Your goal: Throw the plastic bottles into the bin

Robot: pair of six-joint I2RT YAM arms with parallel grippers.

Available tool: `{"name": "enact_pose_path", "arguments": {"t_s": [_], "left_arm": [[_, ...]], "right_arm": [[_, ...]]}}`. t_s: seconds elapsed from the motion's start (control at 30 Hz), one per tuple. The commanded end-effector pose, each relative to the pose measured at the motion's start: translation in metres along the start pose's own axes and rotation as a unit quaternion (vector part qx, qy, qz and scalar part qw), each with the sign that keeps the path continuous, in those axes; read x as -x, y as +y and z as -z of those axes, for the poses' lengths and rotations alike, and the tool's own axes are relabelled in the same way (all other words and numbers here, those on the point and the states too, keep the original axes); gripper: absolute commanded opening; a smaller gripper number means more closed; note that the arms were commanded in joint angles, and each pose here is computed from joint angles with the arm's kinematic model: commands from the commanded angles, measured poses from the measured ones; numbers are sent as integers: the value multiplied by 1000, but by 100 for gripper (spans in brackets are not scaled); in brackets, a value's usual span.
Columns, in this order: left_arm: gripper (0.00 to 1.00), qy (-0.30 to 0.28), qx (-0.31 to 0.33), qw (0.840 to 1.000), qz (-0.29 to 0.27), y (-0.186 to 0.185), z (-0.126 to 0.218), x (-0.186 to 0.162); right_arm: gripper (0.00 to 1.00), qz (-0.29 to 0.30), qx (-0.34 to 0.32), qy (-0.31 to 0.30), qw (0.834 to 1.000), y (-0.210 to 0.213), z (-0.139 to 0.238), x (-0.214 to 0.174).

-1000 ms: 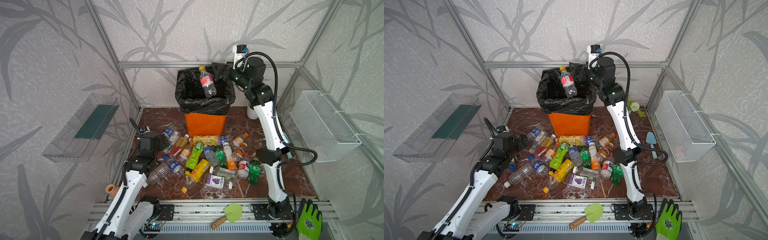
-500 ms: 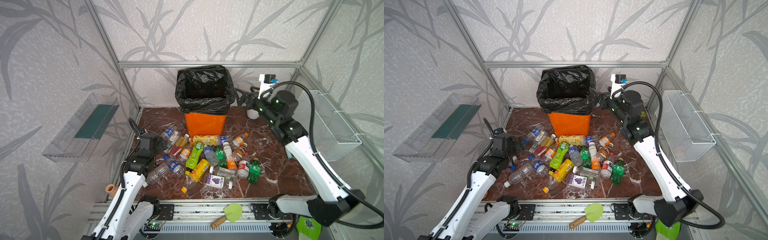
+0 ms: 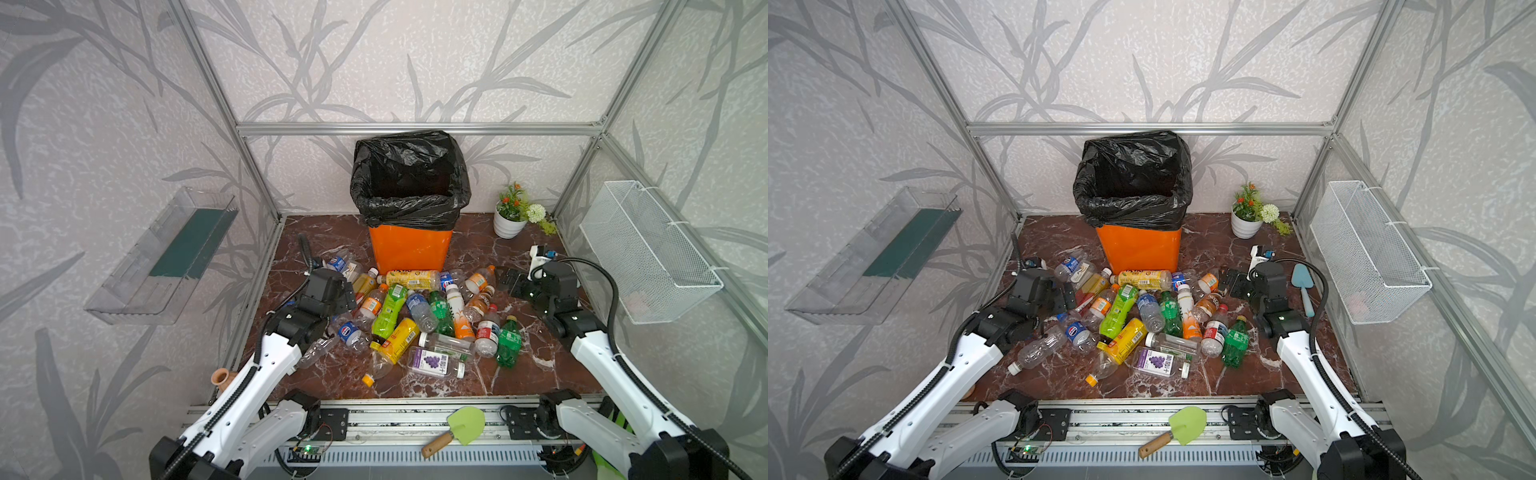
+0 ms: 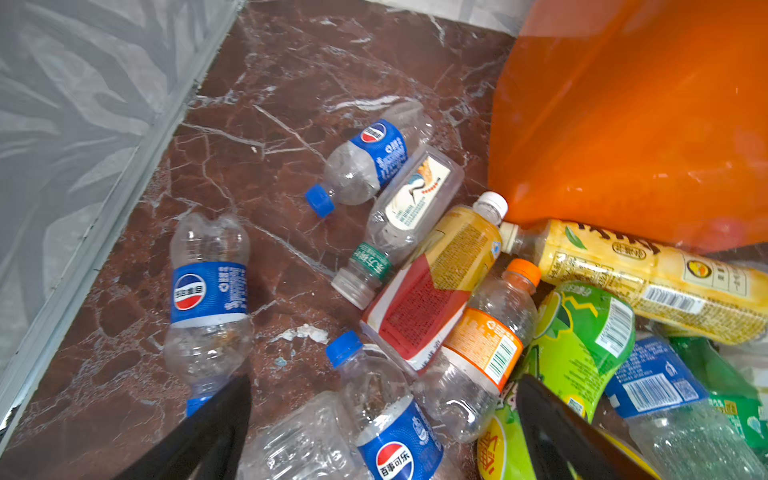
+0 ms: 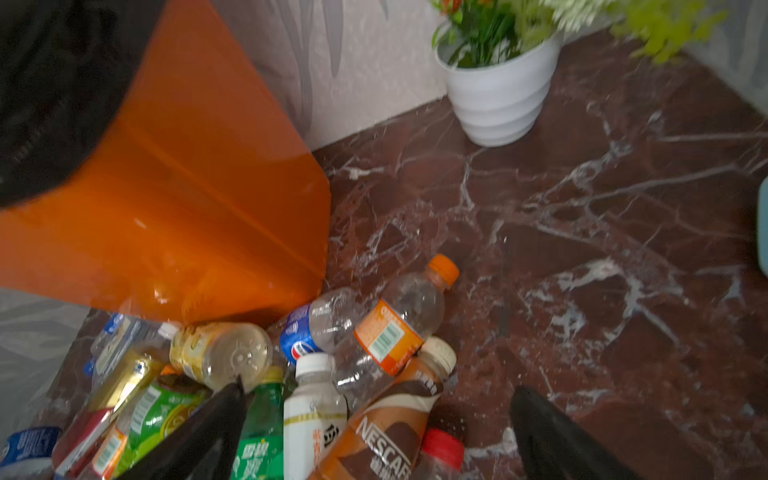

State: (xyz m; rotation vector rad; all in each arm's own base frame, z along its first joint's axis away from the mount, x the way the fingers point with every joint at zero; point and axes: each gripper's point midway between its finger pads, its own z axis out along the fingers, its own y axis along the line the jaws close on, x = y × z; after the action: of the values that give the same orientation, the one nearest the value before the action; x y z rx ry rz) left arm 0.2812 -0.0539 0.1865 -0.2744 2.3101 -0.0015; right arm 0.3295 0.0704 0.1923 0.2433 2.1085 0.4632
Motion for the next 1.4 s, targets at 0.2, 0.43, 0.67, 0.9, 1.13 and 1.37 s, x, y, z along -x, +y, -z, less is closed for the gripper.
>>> {"name": "enact_pose_path", "arguments": {"t_s": [0.2,0.43,0.67,0.9,1.13,1.37], "left_arm": [[99,-21,-22,999,-23,-30,-6,7],[99,-37,-25,998,-37,-33,-8,13],[99,-33,-30,998,-51,-38,-14,12],[99,-34,-21,998,-51,-38,-17,14],[99,-38,-2,998,-51,-31,-14,17],[99,-44,2,998,-48,-28,-12,19]], "right_arm": [[97,-34,-104,129,986,-42,14,-64],[85,-64,-167,187,966,-72,36,-112],[74,-80,-198,211,954,-88,53,-140],[76,-94,-183,236,950,-85,53,-160],[78,-84,-179,260,945,-83,43,-174],[77,-81,-189,270,941,-88,31,-180]]}}
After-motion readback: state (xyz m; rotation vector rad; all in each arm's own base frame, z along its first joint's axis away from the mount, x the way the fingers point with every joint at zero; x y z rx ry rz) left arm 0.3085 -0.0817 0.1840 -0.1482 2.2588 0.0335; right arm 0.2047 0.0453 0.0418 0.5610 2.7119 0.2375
